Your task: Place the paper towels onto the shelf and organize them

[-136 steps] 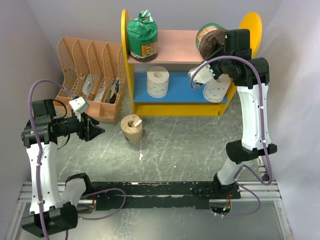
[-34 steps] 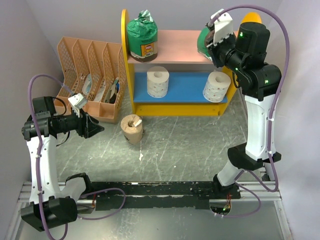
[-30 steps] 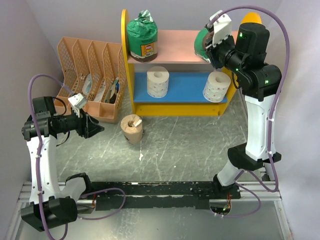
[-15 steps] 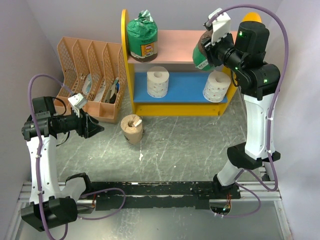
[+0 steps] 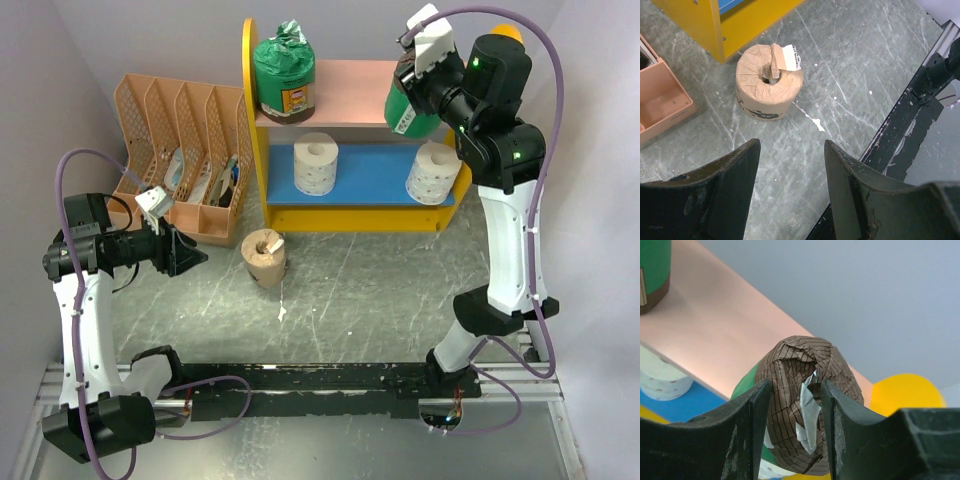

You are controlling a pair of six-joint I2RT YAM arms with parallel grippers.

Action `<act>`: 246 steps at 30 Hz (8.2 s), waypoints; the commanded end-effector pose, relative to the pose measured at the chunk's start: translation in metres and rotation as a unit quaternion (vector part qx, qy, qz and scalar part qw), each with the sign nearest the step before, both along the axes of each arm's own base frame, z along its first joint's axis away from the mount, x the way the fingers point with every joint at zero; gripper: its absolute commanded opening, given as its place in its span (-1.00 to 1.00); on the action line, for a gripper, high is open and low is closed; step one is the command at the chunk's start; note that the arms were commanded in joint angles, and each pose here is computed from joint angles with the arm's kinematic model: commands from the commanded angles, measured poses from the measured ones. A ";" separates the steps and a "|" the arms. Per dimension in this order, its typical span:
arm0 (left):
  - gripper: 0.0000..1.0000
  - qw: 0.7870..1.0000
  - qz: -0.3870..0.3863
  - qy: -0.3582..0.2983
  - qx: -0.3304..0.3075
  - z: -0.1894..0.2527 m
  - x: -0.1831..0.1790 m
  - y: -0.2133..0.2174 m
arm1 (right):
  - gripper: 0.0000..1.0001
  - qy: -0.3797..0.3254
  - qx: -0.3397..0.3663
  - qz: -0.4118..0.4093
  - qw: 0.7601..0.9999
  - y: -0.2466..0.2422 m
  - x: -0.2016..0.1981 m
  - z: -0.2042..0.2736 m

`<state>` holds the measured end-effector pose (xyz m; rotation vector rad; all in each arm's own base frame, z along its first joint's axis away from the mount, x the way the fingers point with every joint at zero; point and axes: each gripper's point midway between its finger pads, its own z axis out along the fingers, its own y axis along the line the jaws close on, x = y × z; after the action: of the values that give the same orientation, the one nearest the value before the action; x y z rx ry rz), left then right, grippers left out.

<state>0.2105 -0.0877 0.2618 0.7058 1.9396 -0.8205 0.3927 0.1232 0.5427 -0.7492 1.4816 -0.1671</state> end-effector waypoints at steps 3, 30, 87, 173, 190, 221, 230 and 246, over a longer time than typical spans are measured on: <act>0.30 1.000 0.000 -0.030 0.000 0.013 0.001 0.001 | -0.10 -0.057 -0.008 -0.014 0.998 -0.001 0.013 0.022; 0.29 0.999 0.010 -0.034 0.005 0.013 0.001 0.004 | -0.06 -0.092 -0.084 -0.073 0.990 -0.010 0.085 0.000; 0.41 0.999 0.038 -0.015 0.005 0.004 0.013 0.013 | 1.00 0.183 -0.205 0.471 0.838 0.081 -0.163 -0.196; 0.90 0.906 -0.240 -0.117 0.329 -0.137 0.079 -0.141 | 1.00 0.228 0.224 -0.125 0.939 -0.148 -0.135 -0.318; 0.77 0.907 -0.234 -0.114 0.332 -0.135 0.087 -0.144 | 1.00 0.226 0.224 -0.125 0.940 -0.148 -0.135 -0.318; 0.19 0.903 -0.241 -0.102 0.341 -0.146 0.110 -0.158 | 1.00 0.226 0.226 -0.126 0.939 -0.148 -0.134 -0.319; -0.08 0.899 -0.251 -0.078 0.349 -0.155 0.102 -0.154 | 1.00 0.226 0.226 -0.123 0.939 -0.147 -0.134 -0.318; -0.86 0.886 -0.303 -0.048 0.347 -0.160 0.082 -0.171 | 1.00 0.227 0.226 -0.121 0.940 -0.147 -0.133 -0.318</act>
<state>0.3020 -0.2497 0.1021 1.7501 1.9283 -0.3377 0.2577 -0.0231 0.2228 -0.2236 1.9778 0.1750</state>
